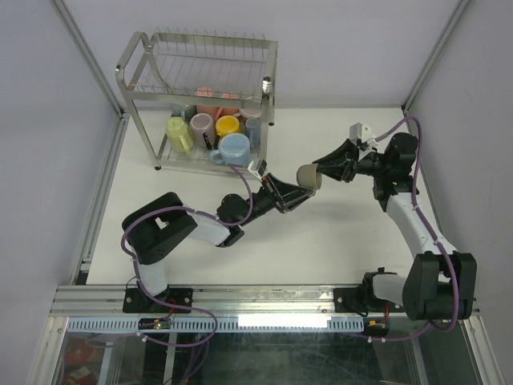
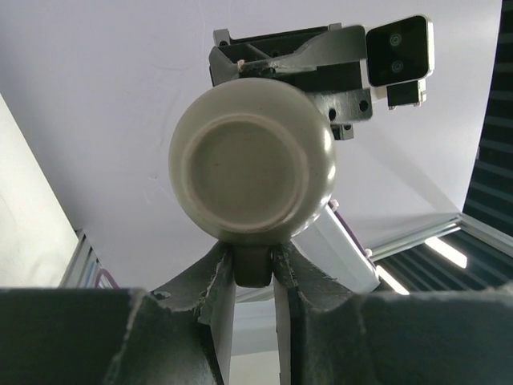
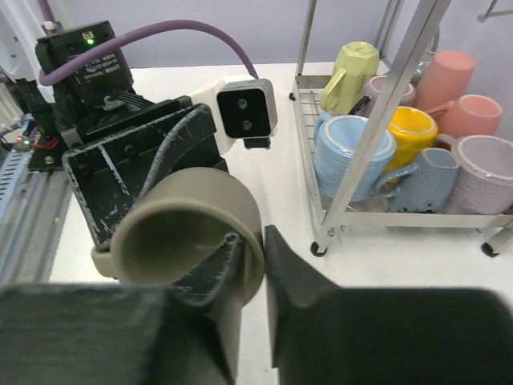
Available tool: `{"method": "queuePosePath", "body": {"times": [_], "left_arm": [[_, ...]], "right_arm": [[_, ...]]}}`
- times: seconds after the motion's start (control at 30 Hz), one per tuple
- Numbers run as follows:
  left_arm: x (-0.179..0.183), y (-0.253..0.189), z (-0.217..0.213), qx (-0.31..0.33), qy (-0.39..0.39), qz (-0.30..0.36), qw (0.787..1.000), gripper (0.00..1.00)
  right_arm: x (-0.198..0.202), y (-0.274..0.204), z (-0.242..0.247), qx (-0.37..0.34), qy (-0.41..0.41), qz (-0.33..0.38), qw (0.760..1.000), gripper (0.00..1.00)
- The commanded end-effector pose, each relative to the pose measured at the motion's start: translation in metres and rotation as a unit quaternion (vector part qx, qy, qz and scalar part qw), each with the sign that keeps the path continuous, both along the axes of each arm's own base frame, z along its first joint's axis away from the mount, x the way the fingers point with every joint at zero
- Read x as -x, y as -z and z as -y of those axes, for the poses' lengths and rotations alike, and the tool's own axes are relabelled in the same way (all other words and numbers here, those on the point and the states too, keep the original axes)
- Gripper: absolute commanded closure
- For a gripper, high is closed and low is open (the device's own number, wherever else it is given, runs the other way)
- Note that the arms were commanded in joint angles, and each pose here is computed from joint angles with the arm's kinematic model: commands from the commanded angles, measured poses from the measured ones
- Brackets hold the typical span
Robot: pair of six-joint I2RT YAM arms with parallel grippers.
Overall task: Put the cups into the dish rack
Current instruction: Turn the cup upside down in the dish rack.
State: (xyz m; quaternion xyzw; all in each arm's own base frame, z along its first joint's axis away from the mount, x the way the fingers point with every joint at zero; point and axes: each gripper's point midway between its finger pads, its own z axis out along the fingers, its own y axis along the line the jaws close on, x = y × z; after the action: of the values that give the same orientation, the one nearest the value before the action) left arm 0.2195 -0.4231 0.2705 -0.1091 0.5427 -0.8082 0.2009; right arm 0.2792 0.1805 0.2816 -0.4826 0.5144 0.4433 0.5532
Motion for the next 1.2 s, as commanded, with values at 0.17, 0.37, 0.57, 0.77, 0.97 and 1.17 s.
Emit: {"method": "queuePosePath", "body": {"times": [0.17,0.37,0.57,0.77,0.97,1.17], "left_arm": [[0.022,-0.079,-0.056,0.119,-0.063,0.139,0.981,1.0],[0.017,-0.058,-0.074,0.08,-0.1,0.147,0.981,1.0],[0.002,-0.025,-0.103,0.024,-0.15,0.146,0.977,1.0],[-0.028,0.022,-0.142,-0.046,-0.192,0.122,0.973,1.0],[-0.051,0.056,-0.182,-0.109,-0.238,0.103,0.96,1.0],[-0.07,0.071,-0.214,-0.184,-0.293,0.103,0.932,1.0]], "right_arm": [[0.023,0.003,-0.005,0.003,-0.031,-0.049,0.998,0.69],[0.025,0.007,-0.002,0.016,-0.043,-0.002,0.999,0.27],[0.022,0.008,0.003,0.018,-0.033,0.006,0.999,0.19],[0.017,0.011,0.009,0.02,-0.019,0.004,1.0,0.18],[0.012,0.015,0.012,0.022,-0.007,-0.003,1.0,0.17],[0.01,0.016,0.014,0.022,-0.003,-0.005,1.0,0.17]]}}
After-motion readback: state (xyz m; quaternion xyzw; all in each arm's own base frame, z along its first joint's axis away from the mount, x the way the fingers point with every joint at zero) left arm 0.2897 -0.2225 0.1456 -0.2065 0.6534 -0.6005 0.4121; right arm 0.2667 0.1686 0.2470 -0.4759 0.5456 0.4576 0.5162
